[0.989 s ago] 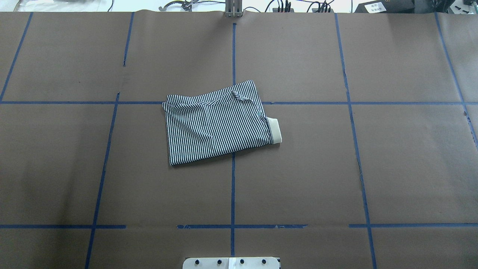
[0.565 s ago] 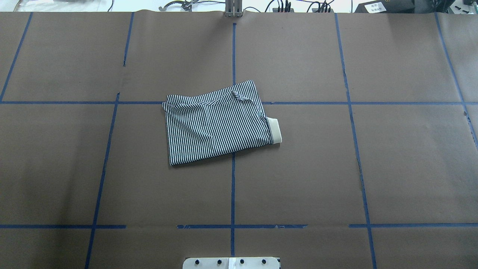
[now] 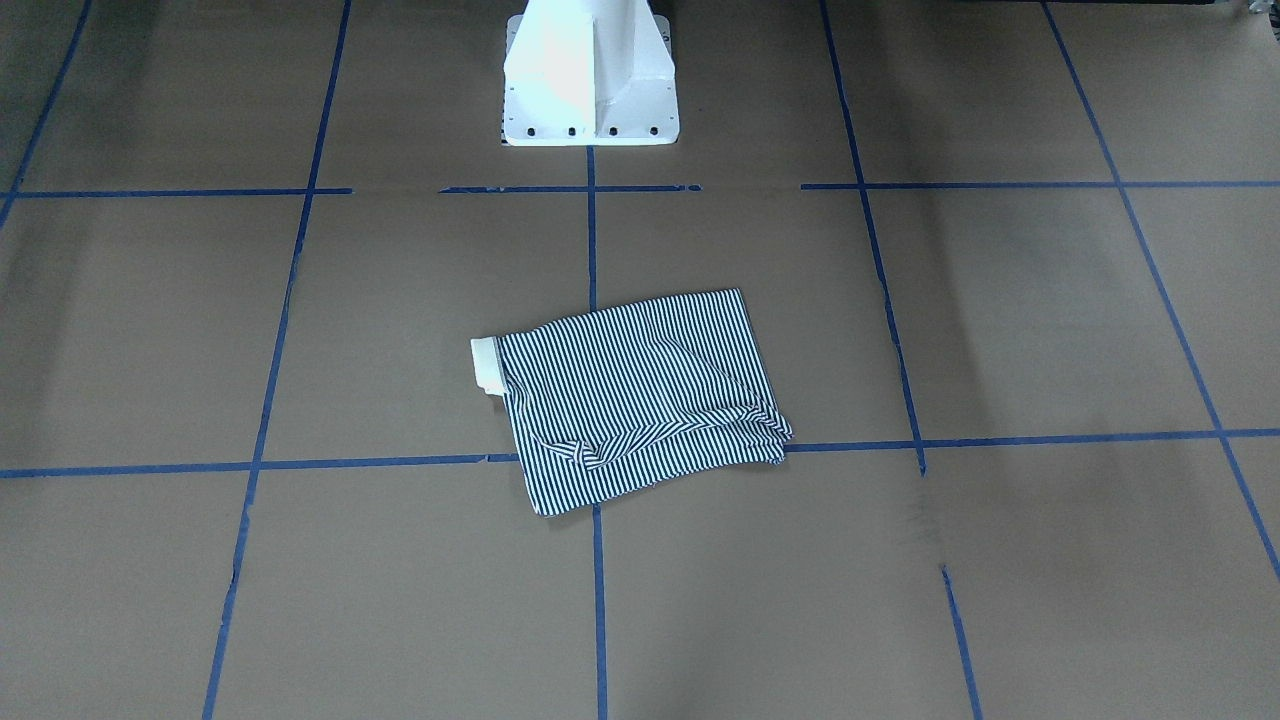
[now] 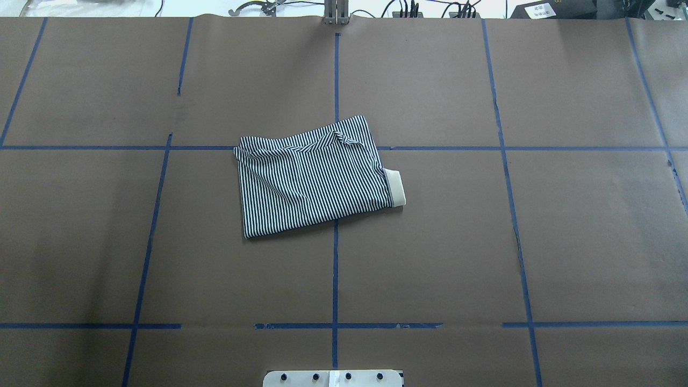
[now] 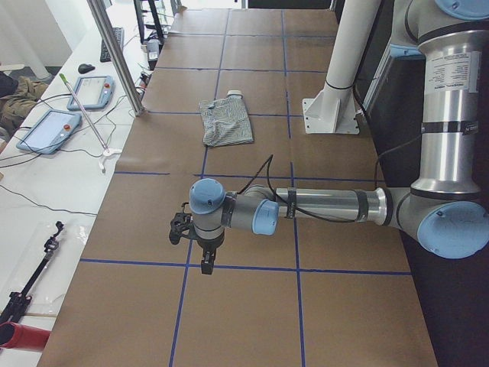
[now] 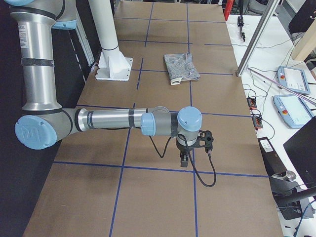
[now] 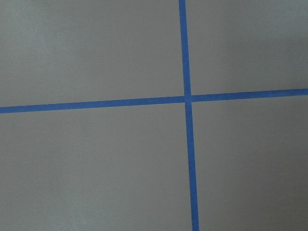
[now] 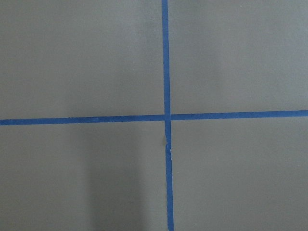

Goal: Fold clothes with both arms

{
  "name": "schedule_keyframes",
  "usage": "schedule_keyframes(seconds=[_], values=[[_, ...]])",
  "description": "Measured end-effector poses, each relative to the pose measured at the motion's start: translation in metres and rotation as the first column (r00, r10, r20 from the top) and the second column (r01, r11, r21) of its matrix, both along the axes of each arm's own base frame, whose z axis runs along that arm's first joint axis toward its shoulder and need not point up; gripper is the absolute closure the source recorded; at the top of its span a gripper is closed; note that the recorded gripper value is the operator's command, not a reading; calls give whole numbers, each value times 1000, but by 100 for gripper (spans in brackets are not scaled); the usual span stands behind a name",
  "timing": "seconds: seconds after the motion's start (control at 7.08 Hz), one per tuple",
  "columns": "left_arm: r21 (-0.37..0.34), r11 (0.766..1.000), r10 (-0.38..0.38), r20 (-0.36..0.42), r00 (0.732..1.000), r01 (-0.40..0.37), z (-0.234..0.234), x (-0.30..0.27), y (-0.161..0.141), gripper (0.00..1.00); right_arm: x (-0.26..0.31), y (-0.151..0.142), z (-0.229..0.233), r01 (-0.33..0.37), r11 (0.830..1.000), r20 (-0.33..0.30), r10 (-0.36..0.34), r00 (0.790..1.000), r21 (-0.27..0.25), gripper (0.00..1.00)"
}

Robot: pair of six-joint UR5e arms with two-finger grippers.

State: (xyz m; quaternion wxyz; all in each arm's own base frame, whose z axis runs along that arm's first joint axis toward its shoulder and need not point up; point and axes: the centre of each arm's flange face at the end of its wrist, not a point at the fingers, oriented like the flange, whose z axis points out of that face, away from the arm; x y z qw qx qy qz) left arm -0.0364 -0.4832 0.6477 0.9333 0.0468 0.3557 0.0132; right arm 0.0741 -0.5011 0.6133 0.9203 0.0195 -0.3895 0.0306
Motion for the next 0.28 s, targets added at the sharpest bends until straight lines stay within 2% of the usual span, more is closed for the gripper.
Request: schedule_keyframes(seconds=[0.28], values=[[1,1000,0,0,1000,0,0,0,0,0,1,0,0,-2,1000,1,2,1000,0,0]])
